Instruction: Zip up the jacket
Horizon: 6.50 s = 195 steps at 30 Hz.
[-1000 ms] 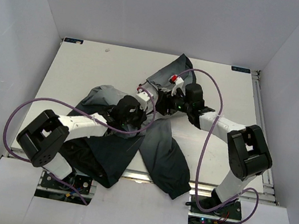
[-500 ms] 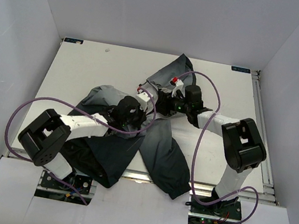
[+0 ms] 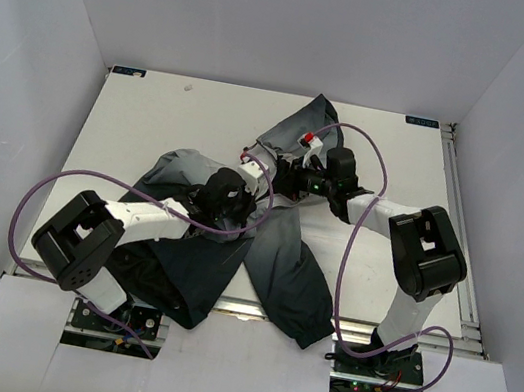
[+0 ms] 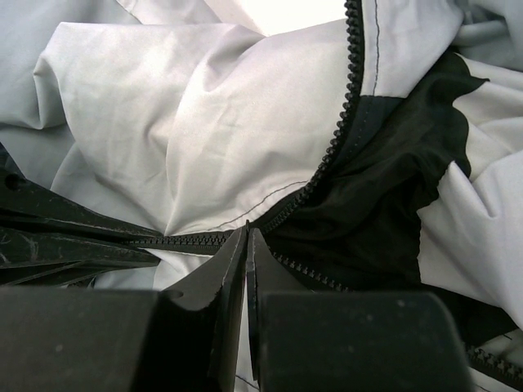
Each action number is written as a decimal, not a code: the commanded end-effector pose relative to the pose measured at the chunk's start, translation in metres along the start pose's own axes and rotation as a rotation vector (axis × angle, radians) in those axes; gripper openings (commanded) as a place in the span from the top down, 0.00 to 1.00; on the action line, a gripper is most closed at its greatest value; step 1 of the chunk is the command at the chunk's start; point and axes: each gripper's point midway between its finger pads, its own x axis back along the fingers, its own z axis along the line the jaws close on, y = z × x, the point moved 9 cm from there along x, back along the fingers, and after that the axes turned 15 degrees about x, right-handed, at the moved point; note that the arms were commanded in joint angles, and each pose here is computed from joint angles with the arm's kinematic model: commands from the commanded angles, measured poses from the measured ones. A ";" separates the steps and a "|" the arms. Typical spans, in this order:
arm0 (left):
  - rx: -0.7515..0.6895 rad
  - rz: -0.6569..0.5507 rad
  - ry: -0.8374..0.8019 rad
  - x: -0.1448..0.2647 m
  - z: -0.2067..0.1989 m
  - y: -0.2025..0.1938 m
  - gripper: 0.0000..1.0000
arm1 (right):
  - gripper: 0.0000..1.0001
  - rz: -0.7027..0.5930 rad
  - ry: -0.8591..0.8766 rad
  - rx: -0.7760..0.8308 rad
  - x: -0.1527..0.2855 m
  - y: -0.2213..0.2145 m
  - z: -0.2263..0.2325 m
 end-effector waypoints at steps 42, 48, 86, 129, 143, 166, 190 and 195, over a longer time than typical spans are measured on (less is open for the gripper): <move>0.005 0.010 0.018 0.005 0.000 -0.002 1.00 | 0.92 0.010 0.053 0.090 -0.017 0.003 -0.007; 0.017 -0.001 0.037 0.009 -0.002 0.005 1.00 | 0.92 -0.021 -0.010 0.151 -0.012 0.013 -0.004; 0.094 -0.088 0.010 0.082 -0.013 0.026 1.00 | 0.92 -0.369 -0.696 0.236 0.050 0.126 -0.139; 0.228 -0.224 -0.146 -0.050 0.002 0.131 0.38 | 0.22 -0.471 -0.480 0.181 0.112 0.174 -0.144; 0.311 -0.180 -0.091 0.004 0.055 0.129 0.36 | 0.86 -0.054 -0.210 -0.020 0.123 0.010 0.036; 0.430 -0.178 -0.012 -0.038 0.129 0.102 0.40 | 0.83 0.258 -0.539 -0.361 0.043 -0.094 -0.001; 0.194 -0.381 -0.295 0.090 0.050 0.179 0.02 | 0.10 -0.090 -0.727 -0.248 0.126 0.066 -0.043; 0.193 -0.440 -0.329 0.120 0.040 0.151 0.02 | 0.10 -0.107 -0.775 -0.208 0.143 0.091 -0.027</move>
